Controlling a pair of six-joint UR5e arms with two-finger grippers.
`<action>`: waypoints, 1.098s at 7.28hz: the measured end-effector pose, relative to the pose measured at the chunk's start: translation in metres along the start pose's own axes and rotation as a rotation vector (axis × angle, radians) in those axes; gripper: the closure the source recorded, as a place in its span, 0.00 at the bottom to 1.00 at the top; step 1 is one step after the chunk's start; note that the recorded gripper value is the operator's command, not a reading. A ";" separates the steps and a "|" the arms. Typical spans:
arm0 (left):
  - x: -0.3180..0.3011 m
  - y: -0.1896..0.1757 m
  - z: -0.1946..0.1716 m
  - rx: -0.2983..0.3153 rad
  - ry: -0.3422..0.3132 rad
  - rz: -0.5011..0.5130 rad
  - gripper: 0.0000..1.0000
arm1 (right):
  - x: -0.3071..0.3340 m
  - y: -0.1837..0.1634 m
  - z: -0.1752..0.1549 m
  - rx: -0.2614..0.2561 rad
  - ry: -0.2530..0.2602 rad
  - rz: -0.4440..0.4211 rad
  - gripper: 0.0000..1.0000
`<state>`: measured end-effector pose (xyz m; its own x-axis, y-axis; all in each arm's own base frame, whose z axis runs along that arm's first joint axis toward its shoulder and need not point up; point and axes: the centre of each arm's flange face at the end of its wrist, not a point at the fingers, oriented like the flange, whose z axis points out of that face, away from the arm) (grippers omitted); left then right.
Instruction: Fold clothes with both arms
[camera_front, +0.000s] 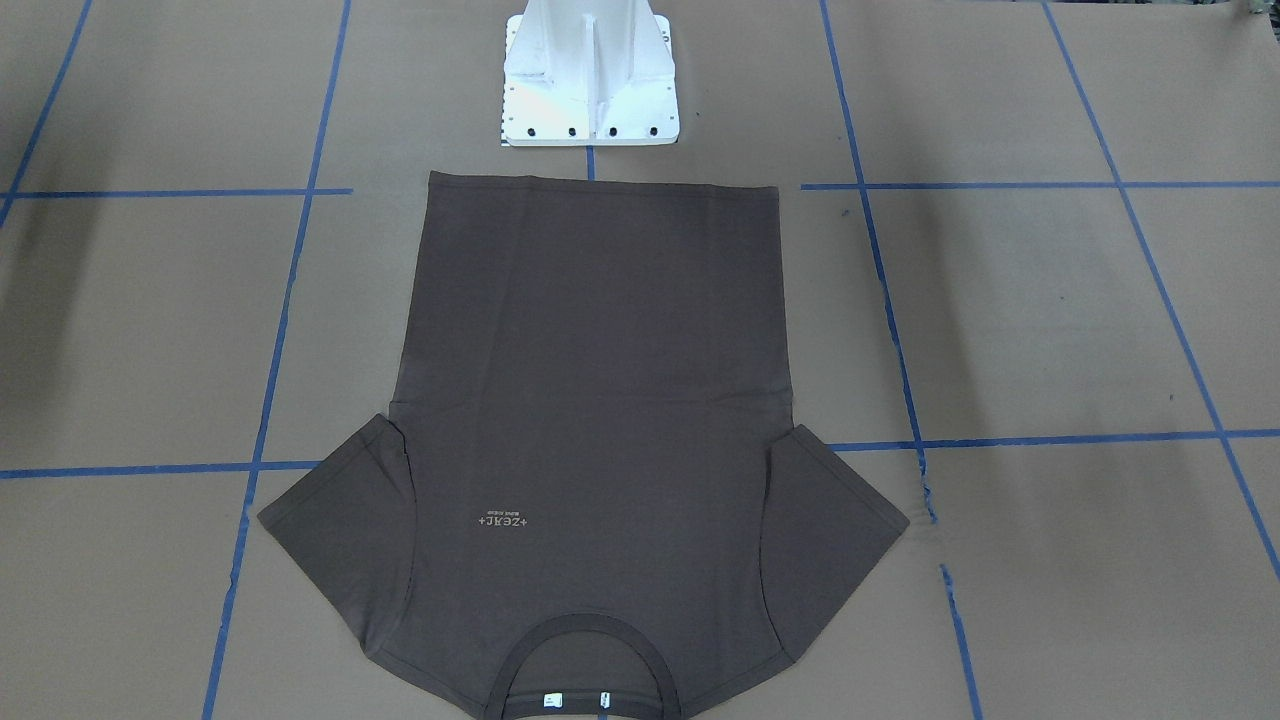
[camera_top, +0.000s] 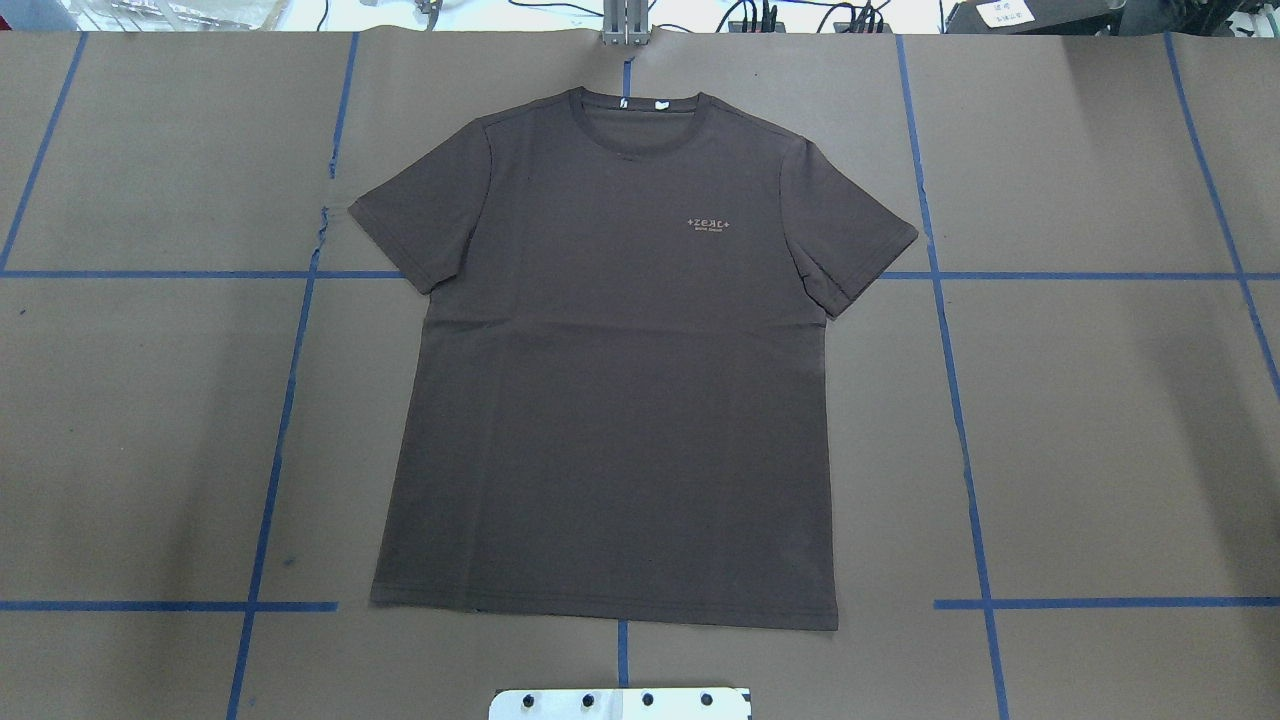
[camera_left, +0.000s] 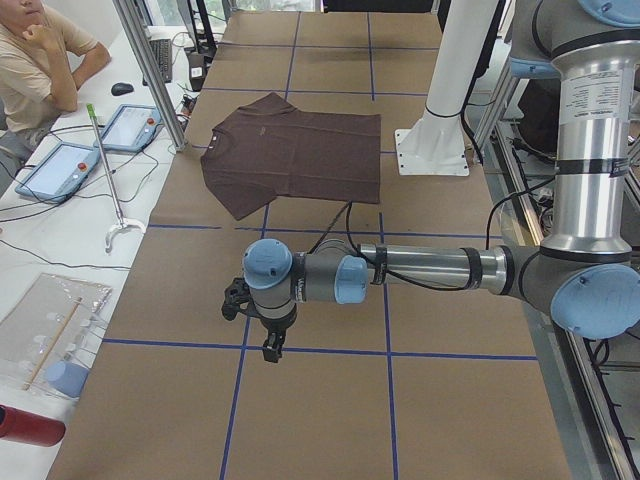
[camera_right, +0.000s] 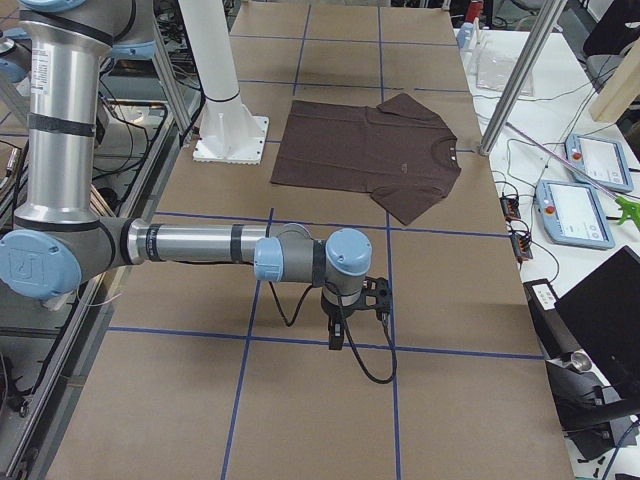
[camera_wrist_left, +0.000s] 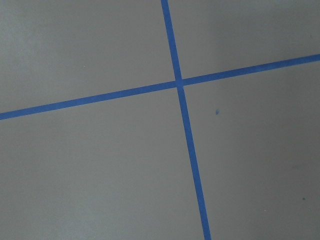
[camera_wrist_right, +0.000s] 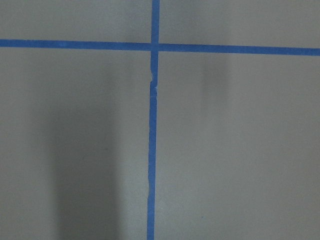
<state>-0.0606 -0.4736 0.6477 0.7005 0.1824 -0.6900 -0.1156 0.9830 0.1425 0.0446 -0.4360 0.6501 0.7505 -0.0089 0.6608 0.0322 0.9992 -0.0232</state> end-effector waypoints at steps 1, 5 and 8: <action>0.000 0.000 0.000 0.000 -0.001 0.002 0.00 | 0.000 0.000 0.000 0.000 0.000 0.000 0.00; 0.011 -0.004 -0.010 0.028 0.004 0.031 0.00 | -0.002 -0.001 0.001 -0.001 -0.013 -0.004 0.00; 0.029 -0.023 -0.033 0.199 -0.041 0.203 0.00 | -0.017 -0.028 -0.004 0.166 -0.027 -0.173 0.00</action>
<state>-0.0613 -0.4901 0.6009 0.7059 0.3699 -0.6041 -0.1185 0.9024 0.4142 0.0337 -0.4639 0.6363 0.7255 -0.1814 0.6639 0.0478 0.9756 0.2144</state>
